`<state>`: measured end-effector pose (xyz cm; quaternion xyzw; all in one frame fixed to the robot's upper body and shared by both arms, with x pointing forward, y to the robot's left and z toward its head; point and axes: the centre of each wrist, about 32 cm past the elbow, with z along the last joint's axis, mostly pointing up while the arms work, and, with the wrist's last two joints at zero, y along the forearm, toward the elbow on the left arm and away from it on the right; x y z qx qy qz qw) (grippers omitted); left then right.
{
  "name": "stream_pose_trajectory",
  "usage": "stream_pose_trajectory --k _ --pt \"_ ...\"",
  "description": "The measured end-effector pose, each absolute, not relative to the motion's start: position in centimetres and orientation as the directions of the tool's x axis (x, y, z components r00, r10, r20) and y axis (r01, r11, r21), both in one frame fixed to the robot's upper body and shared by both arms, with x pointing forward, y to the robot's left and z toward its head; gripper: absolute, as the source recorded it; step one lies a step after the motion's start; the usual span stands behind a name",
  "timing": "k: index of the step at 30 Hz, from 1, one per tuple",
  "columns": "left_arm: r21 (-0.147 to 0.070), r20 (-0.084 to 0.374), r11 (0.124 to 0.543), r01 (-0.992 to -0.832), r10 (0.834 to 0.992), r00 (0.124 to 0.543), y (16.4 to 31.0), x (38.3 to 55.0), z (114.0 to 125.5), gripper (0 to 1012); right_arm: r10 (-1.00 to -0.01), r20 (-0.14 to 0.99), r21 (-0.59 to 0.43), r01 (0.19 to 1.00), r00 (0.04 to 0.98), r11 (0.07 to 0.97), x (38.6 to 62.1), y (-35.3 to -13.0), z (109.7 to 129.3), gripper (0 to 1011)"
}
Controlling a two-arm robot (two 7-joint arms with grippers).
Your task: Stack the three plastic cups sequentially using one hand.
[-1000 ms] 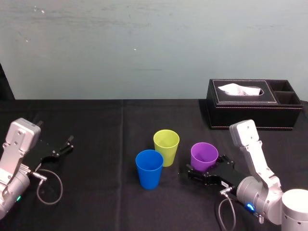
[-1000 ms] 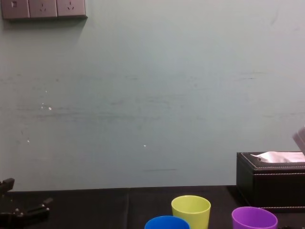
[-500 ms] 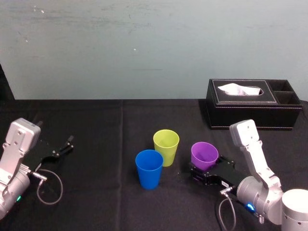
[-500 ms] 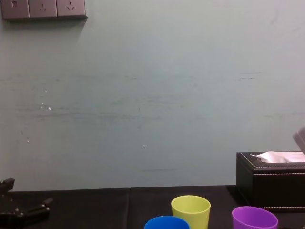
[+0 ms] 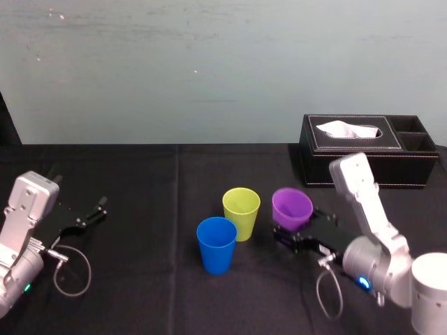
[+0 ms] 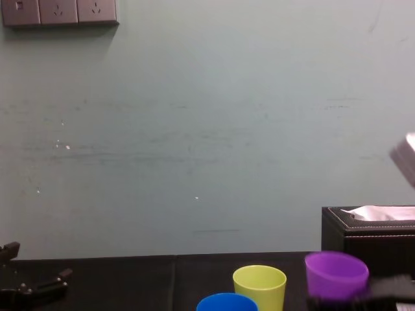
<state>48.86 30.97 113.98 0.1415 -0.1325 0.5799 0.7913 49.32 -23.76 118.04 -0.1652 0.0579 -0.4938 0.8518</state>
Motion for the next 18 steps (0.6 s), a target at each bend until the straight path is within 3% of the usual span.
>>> stream_pose_trajectory --k 11,18 --pt "0.07 0.374 0.287 -0.955 0.88 0.292 31.0 48.9 114.0 1000 -0.836 0.082 -0.298 0.814 0.542 0.499 51.1 -22.4 123.4 715" --pt "0.07 0.374 0.287 -0.955 0.88 0.292 31.0 48.9 114.0 1000 -0.822 0.077 -0.29 0.802 0.564 0.523 52.0 -21.5 124.8 716"
